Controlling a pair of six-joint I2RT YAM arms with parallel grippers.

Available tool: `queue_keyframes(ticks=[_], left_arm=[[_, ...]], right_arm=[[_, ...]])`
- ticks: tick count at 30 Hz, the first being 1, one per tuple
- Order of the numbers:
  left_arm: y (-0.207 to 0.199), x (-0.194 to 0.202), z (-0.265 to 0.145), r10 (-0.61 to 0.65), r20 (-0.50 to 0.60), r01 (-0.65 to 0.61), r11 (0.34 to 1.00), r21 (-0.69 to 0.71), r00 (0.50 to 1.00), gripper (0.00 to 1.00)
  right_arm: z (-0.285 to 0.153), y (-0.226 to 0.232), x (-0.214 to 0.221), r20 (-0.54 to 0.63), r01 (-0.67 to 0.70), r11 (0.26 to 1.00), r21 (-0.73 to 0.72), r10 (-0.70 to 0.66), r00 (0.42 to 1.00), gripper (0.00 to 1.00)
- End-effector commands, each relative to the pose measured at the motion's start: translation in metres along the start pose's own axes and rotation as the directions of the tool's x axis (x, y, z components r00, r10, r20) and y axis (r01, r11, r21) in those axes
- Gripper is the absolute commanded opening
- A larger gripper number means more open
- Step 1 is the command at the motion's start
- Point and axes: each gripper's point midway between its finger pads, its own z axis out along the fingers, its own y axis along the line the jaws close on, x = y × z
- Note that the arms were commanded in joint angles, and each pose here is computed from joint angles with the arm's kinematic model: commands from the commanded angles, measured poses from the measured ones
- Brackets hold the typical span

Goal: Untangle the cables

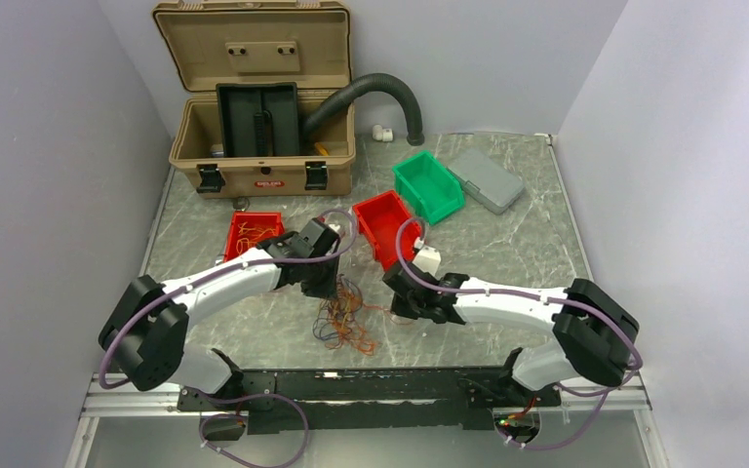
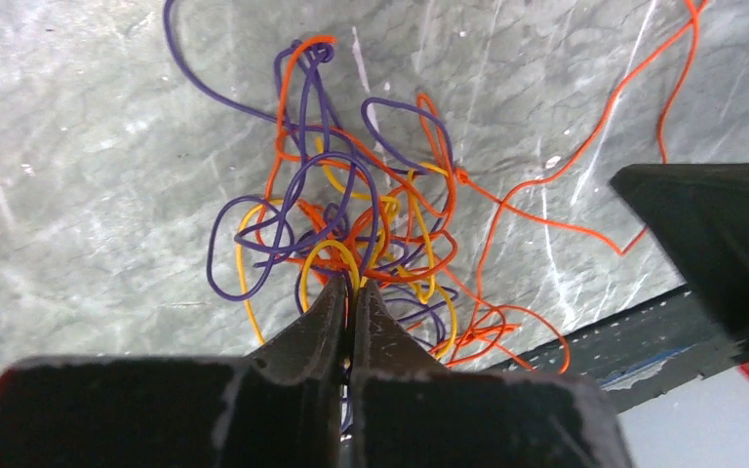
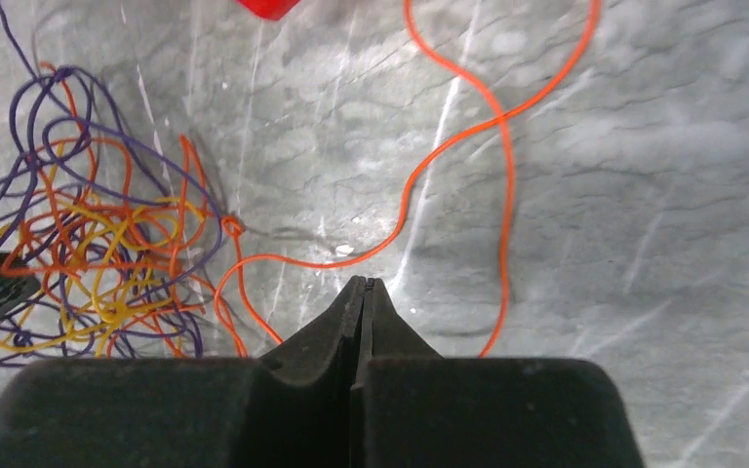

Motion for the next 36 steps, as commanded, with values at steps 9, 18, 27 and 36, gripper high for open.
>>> queue_keyframes(ticks=[9,18,27,36], left_arm=[[0.015,-0.038,-0.048,0.010,0.169,0.002,0.998,-0.068,0.986,0.00],[0.008,-0.040,-0.050,0.018,0.175,-0.016,1.000,-0.016,0.984,0.00],[0.009,-0.040,-0.051,0.023,0.169,-0.019,1.000,-0.025,0.985,0.00],[0.012,-0.041,-0.056,0.005,0.180,0.003,0.999,-0.045,0.984,0.00]], right_arm=[[-0.050,-0.058,-0.075,0.224,-0.069,0.995,0.072,0.052,0.973,0.00],[-0.070,0.033,-0.049,0.206,0.438,0.796,-0.418,-0.386,0.899,0.83],[-0.028,0.061,-0.006,0.123,0.656,0.654,-0.376,-0.667,0.735,0.79],[-0.007,0.027,-0.042,0.150,0.570,0.820,-0.049,-0.558,0.816,0.00]])
